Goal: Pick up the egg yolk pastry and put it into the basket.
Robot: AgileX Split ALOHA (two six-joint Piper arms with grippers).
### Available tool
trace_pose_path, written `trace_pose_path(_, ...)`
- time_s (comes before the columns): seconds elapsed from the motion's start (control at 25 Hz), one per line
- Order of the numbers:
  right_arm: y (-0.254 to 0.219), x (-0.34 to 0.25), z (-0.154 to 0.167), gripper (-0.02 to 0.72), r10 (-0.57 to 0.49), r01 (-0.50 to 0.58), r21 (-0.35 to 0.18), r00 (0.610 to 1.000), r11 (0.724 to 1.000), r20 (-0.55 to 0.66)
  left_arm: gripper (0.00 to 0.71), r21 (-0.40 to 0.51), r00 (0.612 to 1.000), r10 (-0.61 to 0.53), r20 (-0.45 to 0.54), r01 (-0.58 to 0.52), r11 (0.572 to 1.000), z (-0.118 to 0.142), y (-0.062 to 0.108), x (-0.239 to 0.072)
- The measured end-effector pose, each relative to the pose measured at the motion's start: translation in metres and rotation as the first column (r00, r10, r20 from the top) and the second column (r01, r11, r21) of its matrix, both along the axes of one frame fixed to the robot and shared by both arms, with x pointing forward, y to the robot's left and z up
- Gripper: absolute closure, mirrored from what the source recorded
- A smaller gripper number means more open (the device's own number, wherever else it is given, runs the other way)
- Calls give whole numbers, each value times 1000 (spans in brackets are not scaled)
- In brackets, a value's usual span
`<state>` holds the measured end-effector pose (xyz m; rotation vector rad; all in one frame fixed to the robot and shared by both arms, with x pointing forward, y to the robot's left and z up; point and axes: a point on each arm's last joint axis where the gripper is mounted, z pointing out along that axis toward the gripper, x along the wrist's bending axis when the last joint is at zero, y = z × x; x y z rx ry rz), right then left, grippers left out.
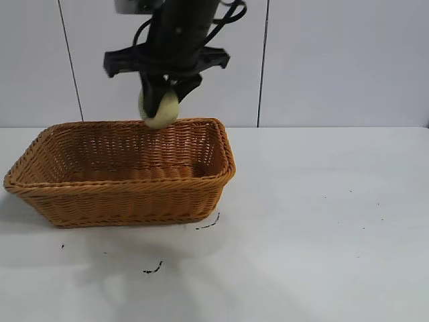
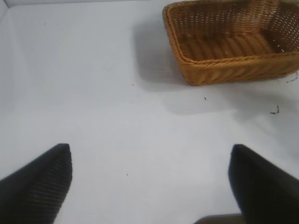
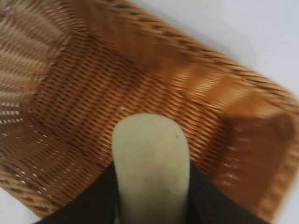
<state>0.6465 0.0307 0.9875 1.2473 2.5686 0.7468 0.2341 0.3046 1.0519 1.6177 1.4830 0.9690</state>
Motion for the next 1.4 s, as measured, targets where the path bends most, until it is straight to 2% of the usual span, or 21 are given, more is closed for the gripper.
trace_pose_path(0.2, 23, 5, -47, 482, 2, -3, 40, 1000, 999, 28, 17, 0, 1000, 0, 0, 0, 1000, 0, 0, 0)
trace_pose_path(0.32, 23, 8, -69, 477, 0, 0, 23, 1000, 1000, 11, 17, 0, 1000, 0, 0, 0, 1000, 0, 0, 0)
trace_pose_path(0.4, 23, 8, -76, 440, 1, -1, 12, 1000, 1000, 1, 17, 0, 1000, 0, 0, 0, 1000, 0, 0, 0)
trace_pose_path(0.48, 23, 8, -76, 338, 1, -1, 12, 1000, 1000, 1, 17, 0, 1000, 0, 0, 0, 1000, 0, 0, 0)
trace_pose_path(0.64, 23, 7, -65, 118, 1, -1, 22, 1000, 1000, 14, 17, 0, 1000, 0, 0, 0, 1000, 0, 0, 0)
trace_pose_path(0.72, 21, 6, -54, 84, -10, 9, 25, 1000, 1000, 17, 17, 0, 1000, 0, 0, 0, 1000, 0, 0, 0)
trace_pose_path(0.96, 2, -4, 14, 69, -30, 30, -2, 998, 1000, 47, 17, 0, 1000, 0, 0, 0, 1000, 0, 0, 0)
trace_pose_path(1.08, -20, 4, 36, 68, -70, 70, -6, 995, 998, 66, 17, 0, 1000, 0, 0, 0, 1000, 0, 0, 0)
trace_pose_path(1.24, -68, 31, 43, 68, -176, 178, -22, 983, 984, 57, 17, 0, 1000, 0, 0, 0, 1000, 0, 0, 0)
trace_pose_path(1.4, -136, 61, 41, 68, -315, 316, -59, 949, 947, 30, 17, 0, 1000, 0, 0, 0, 1000, 0, 0, 0)
